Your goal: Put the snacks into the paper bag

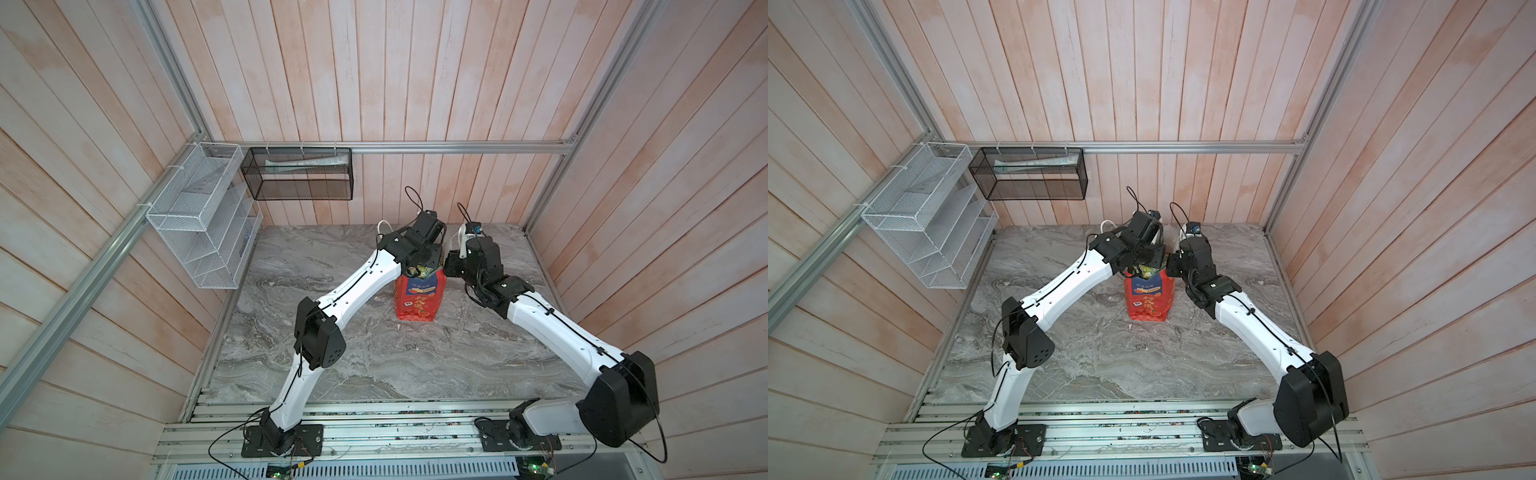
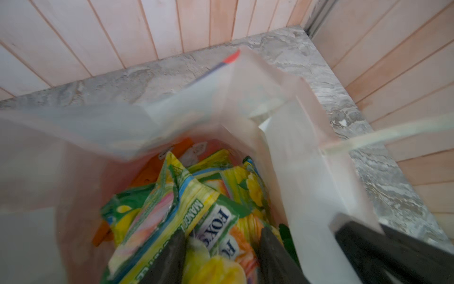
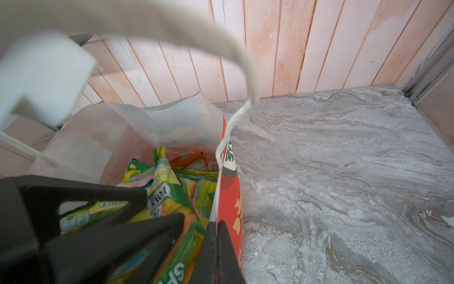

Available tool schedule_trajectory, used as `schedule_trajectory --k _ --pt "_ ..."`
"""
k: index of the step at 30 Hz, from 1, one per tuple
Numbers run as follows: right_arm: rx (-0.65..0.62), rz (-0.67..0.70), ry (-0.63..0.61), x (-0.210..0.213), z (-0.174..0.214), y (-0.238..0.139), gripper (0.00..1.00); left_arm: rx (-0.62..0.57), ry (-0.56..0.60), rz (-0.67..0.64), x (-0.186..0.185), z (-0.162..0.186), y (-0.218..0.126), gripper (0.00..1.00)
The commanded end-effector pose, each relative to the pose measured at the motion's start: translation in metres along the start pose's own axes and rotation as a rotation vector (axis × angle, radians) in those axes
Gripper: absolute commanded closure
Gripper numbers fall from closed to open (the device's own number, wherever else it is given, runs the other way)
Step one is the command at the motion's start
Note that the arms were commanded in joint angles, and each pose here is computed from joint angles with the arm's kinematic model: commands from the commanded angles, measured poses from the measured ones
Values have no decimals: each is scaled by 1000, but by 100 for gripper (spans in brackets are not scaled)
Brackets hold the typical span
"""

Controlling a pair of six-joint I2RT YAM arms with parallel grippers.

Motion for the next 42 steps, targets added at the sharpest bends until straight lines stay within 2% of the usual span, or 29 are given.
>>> schedule_trajectory --k 1,6,12,16,21,24,27,32,37,42 --pt "10 4 -21 0 4 -4 100 123 7 133 -24 27 11 49" --pt "12 5 -22 0 5 -3 100 46 -30 224 -35 1 -25 49" --pt "11 3 -21 0 5 -5 100 -199 -40 226 -45 -27 -119 48" --pt "4 -6 -19 2 2 -8 99 -308 -106 150 -22 -14 -158 47" --pt "-7 -6 -14 1 -1 -12 96 -434 -180 83 13 6 -209 34" --pt "-9 -8 -14 1 -1 -13 91 -505 -244 30 36 24 -228 24" --pt "-10 -5 -15 1 -1 -12 79 -540 -268 16 50 34 -231 15" --pt "-27 -16 -5 2 -7 -20 59 -479 -274 -5 58 32 -203 15" --pt "-84 -29 15 3 -24 -41 53 -429 -306 0 70 21 -170 16" --pt "-114 -22 30 3 -37 -49 51 -417 -323 -8 83 11 -157 19"
Point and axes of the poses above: each gripper's point midway between its finger pads, its own y axis out along the fingers, its own x axis along the line the jaws close on, z = x × y, the point moved 5 cm from there along -y, back along the fingers, and after that the axes turned 5 degrees about y, right-handed, at the moved point
